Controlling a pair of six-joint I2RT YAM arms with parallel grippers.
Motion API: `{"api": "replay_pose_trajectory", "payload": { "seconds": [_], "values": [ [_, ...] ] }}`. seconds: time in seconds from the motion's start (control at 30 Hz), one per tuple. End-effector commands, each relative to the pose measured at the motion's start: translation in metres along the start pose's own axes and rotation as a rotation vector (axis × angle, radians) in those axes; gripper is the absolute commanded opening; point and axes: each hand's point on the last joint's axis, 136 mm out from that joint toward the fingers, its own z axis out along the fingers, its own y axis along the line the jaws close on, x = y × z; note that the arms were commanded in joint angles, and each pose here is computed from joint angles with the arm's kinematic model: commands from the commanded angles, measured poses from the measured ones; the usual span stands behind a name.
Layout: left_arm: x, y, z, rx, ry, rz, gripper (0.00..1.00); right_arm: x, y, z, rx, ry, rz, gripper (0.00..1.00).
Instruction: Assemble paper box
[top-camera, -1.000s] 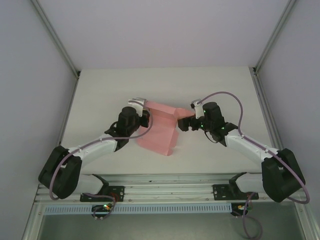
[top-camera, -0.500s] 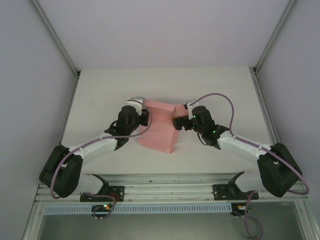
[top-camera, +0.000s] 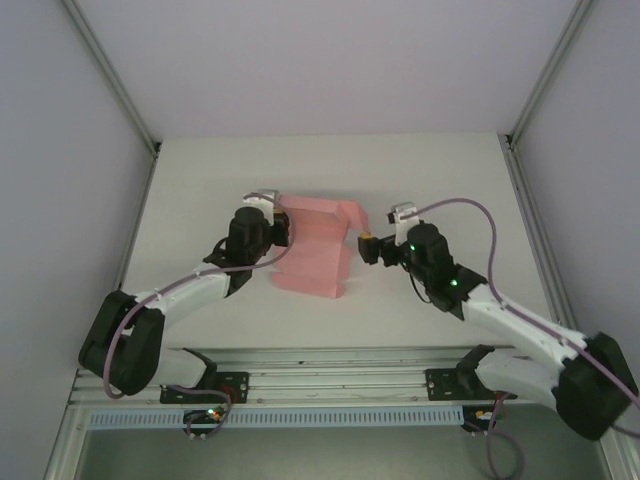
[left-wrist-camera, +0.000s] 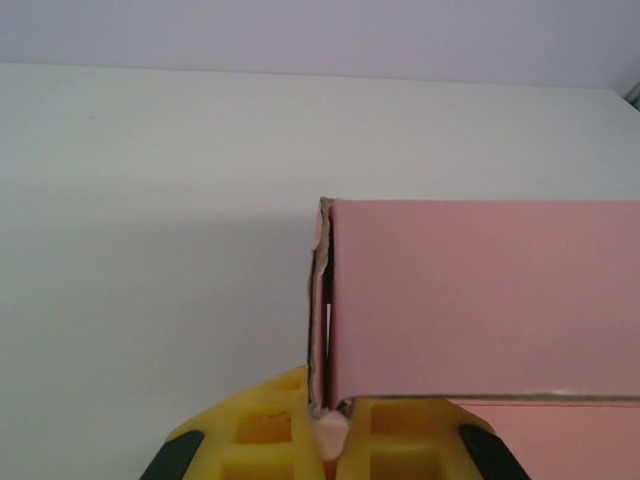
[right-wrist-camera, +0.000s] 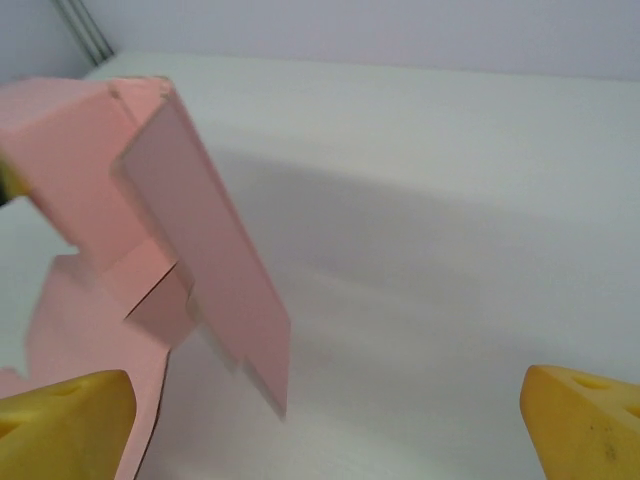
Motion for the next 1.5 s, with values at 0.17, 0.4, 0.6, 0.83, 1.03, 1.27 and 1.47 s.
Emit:
{"api": "replay_pose_trajectory", "payload": {
  "seconds": [0.17,0.4,0.6,0.83,1.03,1.27,1.47],
  "values": [
    [-0.01,0.005,-0.012,0.025,-0.027,-0.051,0.0,-0.001,-0.04,-0.053,0.096,-0.028,0.065,1.0],
    [-0.011,-0.002,-0.011,0.069,-0.025,-0.048,0.0,-0.005,-0.066,-0.033,0.145,0.067,0.101,1.0],
    [-0.012,-0.008,-0.009,0.096,-0.018,-0.047,0.0,-0.014,-0.056,0.01,0.072,0.168,0.062,1.0],
    [-0.015,-0.003,-0.008,0.074,-0.03,-0.049,0.0,-0.004,-0.025,0.04,-0.093,0.283,0.057,0.94],
    [-0.014,-0.003,-0.007,0.075,-0.026,-0.049,0.0,-0.004,0.001,0.047,-0.183,0.284,0.038,0.94],
    [-0.013,-0.005,-0.005,0.085,-0.023,-0.065,0.0,-0.008,0.031,0.055,-0.269,0.283,0.009,0.94],
    [-0.014,-0.009,-0.005,0.104,-0.022,-0.074,0.0,-0.009,0.053,0.063,-0.315,0.282,-0.019,0.92]
  ]
}}
